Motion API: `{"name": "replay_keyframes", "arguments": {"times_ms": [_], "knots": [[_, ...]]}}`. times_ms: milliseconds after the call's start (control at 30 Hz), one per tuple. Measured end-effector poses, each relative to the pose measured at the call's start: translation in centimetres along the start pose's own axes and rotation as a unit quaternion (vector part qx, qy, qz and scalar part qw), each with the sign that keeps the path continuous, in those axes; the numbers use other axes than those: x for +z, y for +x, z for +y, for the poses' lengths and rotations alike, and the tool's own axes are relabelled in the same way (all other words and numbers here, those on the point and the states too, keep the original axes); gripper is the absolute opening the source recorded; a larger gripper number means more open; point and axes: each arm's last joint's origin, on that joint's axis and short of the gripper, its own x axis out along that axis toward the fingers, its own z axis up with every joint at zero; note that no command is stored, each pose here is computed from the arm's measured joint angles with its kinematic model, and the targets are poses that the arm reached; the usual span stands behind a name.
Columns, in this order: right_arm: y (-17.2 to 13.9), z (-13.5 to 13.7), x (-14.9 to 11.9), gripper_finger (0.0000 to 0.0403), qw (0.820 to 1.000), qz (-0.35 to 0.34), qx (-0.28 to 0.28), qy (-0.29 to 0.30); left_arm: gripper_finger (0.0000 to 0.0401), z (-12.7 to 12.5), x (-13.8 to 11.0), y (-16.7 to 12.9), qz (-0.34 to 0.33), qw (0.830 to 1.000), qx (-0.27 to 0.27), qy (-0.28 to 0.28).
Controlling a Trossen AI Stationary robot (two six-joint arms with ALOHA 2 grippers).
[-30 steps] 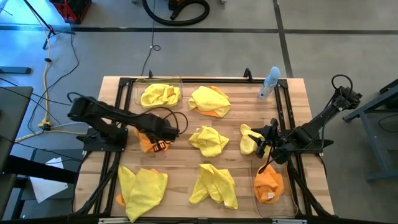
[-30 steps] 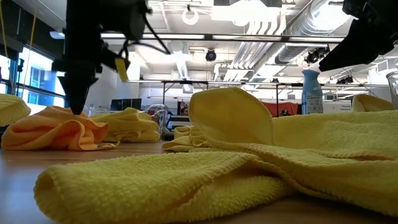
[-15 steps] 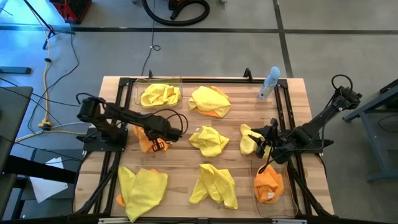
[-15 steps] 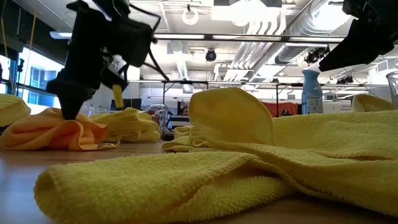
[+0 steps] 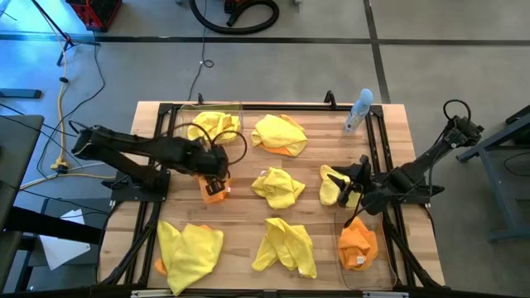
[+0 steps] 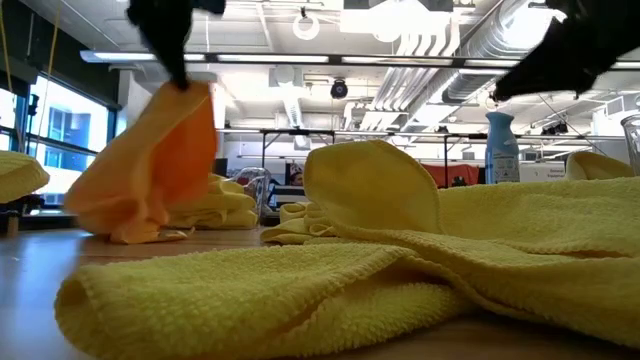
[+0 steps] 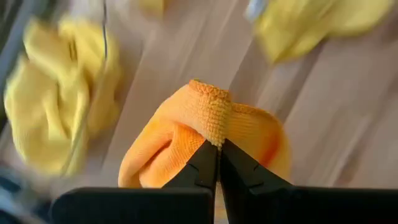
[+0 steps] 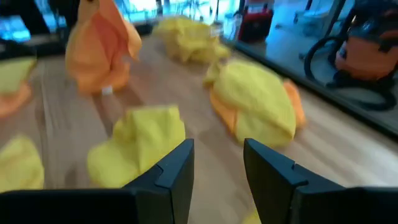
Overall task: Sort microfiber towel by color & place in baskets
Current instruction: Put the orange towel into the bottom transparent bin
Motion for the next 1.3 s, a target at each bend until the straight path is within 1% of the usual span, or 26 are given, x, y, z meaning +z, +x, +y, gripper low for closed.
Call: {"name": "replay_keyframes", "arguments": {"times_ms": [100, 167, 267, 400, 533, 600, 667, 800, 933, 1033, 1167, 1233, 1300], "knots": [[0.7, 0.7, 1.3, 0.0147, 0.999, -0.033, 0.009, -0.017, 0.0000, 0.0, 1.6, -1.7, -0.055, 0.998, -0.027, 0.005], [1.2, 1.2, 2.5, 0.0162, 0.997, -0.061, 0.023, -0.031, 0.0000, -0.3, 2.8, -2.5, -0.090, 0.995, -0.041, 0.013], [2.1, 1.9, 4.3, 0.0195, 0.991, -0.110, 0.048, -0.050, 0.0000, -0.8, 4.4, -3.1, -0.122, 0.990, -0.051, 0.038], [3.3, 2.4, 6.4, 0.0246, 0.981, -0.171, 0.051, -0.082, 0.0000, -1.6, 6.9, -3.0, -0.154, 0.985, -0.055, 0.054], [4.6, 3.0, 8.7, 0.0286, 0.972, -0.199, 0.068, -0.106, 0.0000, -2.3, 10.0, -2.3, -0.174, 0.980, -0.066, 0.072], [5.4, 3.5, 10.0, 0.0296, 0.969, -0.204, 0.083, -0.115, 0.0000, -2.5, 11.6, -2.2, -0.184, 0.976, -0.078, 0.085], [6.2, 3.9, 10.8, 0.0299, 0.968, -0.196, 0.084, -0.135, 0.0000, -2.7, 13.2, -2.3, -0.197, 0.973, -0.079, 0.095], [8.0, 4.8, 11.9, 0.0300, 0.971, -0.149, 0.069, -0.176, 0.0000, -2.8, 15.6, -3.3, -0.231, 0.963, -0.075, 0.117], [9.2, 5.3, 12.8, 0.0297, 0.976, -0.109, 0.058, -0.180, 0.0000, -2.7, 16.8, -4.6, -0.259, 0.955, -0.074, 0.128], [9.9, 5.5, 13.1, 0.0282, 0.979, -0.084, 0.051, -0.181, 0.0000, -2.2, 17.3, -5.8, -0.281, 0.949, -0.070, 0.124], [10.5, 5.3, 13.0, 0.0237, 0.985, -0.064, 0.044, -0.157, 0.0000, -1.5, 17.6, -7.0, -0.302, 0.946, -0.047, 0.109], [10.6, 5.2, 13.0, 0.0203, 0.986, -0.062, 0.042, -0.146, 0.0000, -1.4, 17.7, -7.4, -0.308, 0.945, -0.044, 0.104], [10.6, 5.2, 13.1, 0.0160, 0.987, -0.064, 0.041, -0.142, 0.0000, -1.4, 17.7, -7.5, -0.310, 0.944, -0.044, 0.104]]}}
